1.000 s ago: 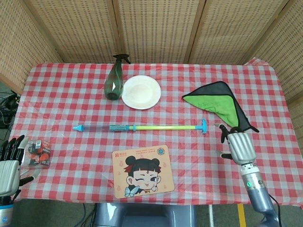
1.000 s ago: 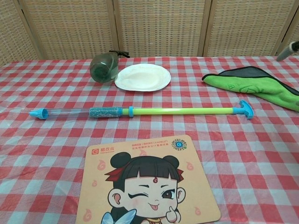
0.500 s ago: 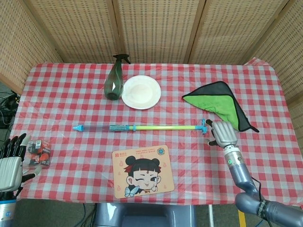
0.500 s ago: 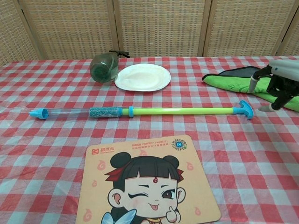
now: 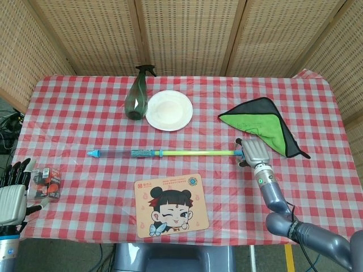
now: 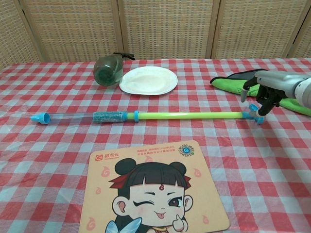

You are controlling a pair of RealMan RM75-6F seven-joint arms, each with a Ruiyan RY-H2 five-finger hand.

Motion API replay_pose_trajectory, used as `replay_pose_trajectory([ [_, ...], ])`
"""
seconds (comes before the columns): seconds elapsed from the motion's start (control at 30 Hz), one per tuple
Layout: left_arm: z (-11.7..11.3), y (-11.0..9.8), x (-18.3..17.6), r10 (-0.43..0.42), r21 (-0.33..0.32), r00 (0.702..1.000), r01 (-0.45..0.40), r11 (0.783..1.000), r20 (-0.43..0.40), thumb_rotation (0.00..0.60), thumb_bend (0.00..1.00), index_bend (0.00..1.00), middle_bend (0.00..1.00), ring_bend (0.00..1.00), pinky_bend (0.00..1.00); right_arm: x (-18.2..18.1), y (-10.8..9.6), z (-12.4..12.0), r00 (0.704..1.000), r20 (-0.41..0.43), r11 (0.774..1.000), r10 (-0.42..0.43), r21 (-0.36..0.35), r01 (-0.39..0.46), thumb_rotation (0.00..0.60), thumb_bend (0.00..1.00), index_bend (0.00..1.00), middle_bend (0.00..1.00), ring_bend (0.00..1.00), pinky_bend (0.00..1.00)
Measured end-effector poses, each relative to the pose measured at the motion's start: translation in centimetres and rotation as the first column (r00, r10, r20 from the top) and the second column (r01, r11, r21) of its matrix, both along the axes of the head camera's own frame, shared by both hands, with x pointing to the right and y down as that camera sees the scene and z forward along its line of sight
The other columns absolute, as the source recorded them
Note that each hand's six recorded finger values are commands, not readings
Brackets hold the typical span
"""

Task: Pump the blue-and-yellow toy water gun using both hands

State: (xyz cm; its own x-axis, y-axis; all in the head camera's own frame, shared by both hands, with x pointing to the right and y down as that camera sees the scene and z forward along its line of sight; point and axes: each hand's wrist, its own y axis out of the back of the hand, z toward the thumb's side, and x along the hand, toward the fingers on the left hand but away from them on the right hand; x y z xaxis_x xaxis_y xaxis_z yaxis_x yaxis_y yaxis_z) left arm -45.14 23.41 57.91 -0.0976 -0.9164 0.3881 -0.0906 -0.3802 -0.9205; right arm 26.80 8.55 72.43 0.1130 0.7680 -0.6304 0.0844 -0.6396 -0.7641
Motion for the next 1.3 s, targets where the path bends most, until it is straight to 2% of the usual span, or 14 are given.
replay_pose_trajectory([
  [0.57, 0.3, -0.3, -0.4, -0.013, -0.006, 1.0, 0.013, 1.0, 0.009, 0.6, 0.1, 0.0, 0.0, 0.0, 0.0, -0.6, -0.4, 2.6, 1.0, -0.013, 0.999, 0.012, -0.041, -0.013, 0.6, 0.48, 0.47, 1.0, 1.0, 0.68],
  [1.3, 0.6, -0.4, -0.6, -0.021, -0.009, 1.0, 0.021, 1.0, 0.018, 0.6, 0.1, 0.0, 0.0, 0.0, 0.0, -0.3, -0.8, 4.6, 0.999, -0.021, 0.998, 0.025, -0.056, -0.026, 0.6, 0.48, 0.53, 1.0, 1.0, 0.68],
])
